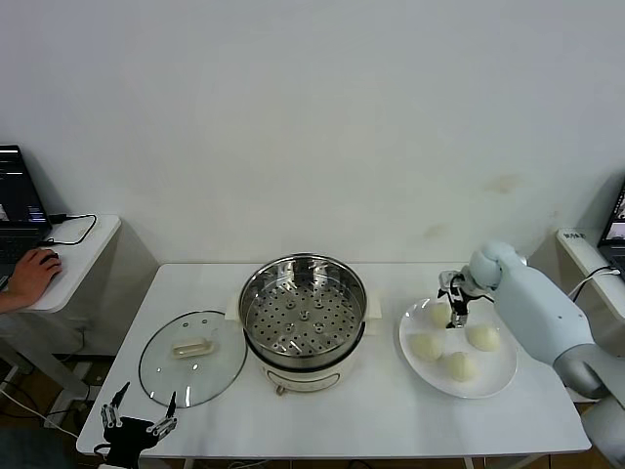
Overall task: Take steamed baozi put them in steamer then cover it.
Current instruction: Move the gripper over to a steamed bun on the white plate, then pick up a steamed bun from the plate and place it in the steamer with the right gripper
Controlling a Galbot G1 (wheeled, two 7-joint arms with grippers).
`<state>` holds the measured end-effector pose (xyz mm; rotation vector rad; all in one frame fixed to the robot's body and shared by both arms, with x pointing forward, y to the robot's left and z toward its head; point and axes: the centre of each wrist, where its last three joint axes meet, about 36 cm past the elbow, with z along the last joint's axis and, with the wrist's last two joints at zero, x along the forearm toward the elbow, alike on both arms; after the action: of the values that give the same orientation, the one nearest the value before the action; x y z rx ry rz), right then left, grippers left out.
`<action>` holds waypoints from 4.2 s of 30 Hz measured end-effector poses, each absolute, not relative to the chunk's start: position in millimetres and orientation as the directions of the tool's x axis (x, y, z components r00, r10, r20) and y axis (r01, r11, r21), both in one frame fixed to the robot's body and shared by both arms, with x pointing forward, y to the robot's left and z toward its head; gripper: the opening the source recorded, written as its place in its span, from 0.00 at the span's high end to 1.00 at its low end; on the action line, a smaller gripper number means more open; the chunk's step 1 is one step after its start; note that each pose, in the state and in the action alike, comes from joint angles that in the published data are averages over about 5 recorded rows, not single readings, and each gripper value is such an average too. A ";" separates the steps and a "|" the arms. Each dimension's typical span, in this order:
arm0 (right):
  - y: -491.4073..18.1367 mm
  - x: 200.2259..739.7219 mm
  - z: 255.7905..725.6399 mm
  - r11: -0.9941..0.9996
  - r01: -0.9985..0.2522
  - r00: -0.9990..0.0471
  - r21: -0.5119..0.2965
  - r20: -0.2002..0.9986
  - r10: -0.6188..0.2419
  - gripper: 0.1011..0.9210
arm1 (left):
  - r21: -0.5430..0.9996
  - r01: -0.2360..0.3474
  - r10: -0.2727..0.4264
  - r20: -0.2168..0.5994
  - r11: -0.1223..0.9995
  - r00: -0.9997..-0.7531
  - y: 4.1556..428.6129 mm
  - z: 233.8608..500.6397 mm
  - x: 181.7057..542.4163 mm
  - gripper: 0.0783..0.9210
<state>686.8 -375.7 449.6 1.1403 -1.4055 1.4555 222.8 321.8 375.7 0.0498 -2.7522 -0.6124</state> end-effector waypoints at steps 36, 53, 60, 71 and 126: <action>-392.6 689.0 517.4 -0.054 -0.947 -0.310 -0.317 0.944 -0.110 0.42 | 0.413 0.036 -0.097 0.296 0.910 -0.950 317.8 370.5 229.3 0.12; -291.1 736.2 662.4 -0.415 -0.819 -0.233 -0.395 0.891 -0.389 0.41 | 0.443 0.005 -0.123 0.260 0.897 -0.958 317.2 375.2 227.6 0.12; -210.6 745.3 686.4 -0.648 -0.627 -0.171 -0.432 0.888 -0.426 0.41 | 0.458 -0.012 -0.144 0.254 0.889 -0.956 318.7 375.0 222.6 0.12; -103.6 724.4 702.0 -0.885 -0.276 -0.141 -0.375 0.926 -0.349 0.41 | 0.469 -0.005 -0.151 0.273 0.883 -0.950 316.8 366.7 219.4 0.12; -9.3 719.9 592.1 -0.970 -0.011 -0.155 -0.244 0.958 -0.240 0.27 | 0.459 0.017 -0.148 0.321 0.888 -0.935 317.8 350.8 215.4 0.12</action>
<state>719.9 -9.3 592.1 2.1327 -0.3212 2.4889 215.4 317.8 350.8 0.0966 -2.7054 -0.6618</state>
